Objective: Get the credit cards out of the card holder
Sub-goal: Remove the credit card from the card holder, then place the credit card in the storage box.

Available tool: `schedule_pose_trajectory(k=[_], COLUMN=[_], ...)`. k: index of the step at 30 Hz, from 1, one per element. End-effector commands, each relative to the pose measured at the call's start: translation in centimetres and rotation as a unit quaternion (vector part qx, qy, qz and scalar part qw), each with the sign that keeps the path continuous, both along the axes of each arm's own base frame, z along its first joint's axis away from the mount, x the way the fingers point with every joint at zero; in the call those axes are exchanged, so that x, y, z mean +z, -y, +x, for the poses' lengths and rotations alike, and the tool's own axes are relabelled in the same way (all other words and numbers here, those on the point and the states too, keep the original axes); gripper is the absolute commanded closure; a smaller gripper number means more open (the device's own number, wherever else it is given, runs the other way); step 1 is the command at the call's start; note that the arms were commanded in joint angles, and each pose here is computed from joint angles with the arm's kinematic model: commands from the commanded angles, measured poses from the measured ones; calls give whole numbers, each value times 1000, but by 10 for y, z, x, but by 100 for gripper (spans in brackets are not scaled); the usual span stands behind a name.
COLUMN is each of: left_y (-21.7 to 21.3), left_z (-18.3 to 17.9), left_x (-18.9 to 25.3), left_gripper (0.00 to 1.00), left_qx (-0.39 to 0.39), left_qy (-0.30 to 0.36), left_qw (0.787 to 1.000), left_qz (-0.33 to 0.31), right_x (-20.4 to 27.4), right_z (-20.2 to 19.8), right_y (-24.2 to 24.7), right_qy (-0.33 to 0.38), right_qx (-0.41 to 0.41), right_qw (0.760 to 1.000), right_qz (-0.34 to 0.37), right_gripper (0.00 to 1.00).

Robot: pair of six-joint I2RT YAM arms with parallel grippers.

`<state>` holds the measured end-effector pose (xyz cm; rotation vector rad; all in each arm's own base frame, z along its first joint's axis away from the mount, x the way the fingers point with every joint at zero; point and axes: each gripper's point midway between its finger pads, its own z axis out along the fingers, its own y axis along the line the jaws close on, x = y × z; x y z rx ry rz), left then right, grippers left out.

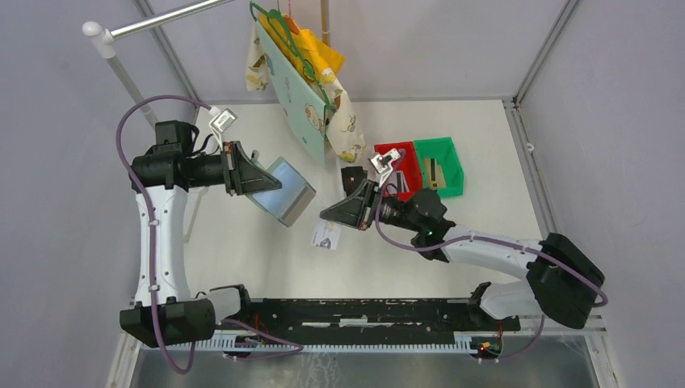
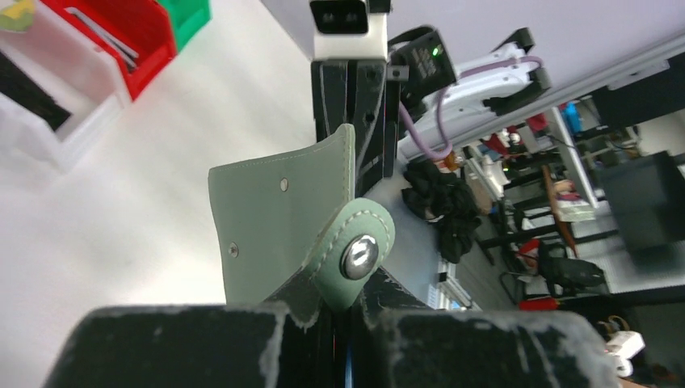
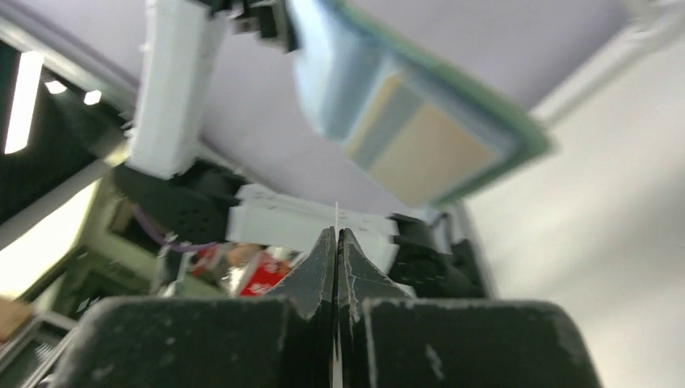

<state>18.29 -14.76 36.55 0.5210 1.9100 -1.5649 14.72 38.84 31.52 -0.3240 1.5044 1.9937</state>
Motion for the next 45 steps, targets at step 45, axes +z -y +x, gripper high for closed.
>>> schedule_pose_trajectory(k=[45], left_y=[-5], left_z=[-26], left_x=[-8], left_gripper=[98], left_qx=[-2], left_qy=[176], left_qw=[980], left_qz=[93], right_x=[-210], right_z=[281], right_y=[165], right_qy=[49], right_qx=[-199], right_qw=[818], right_qz=[-537], right_gripper=[93])
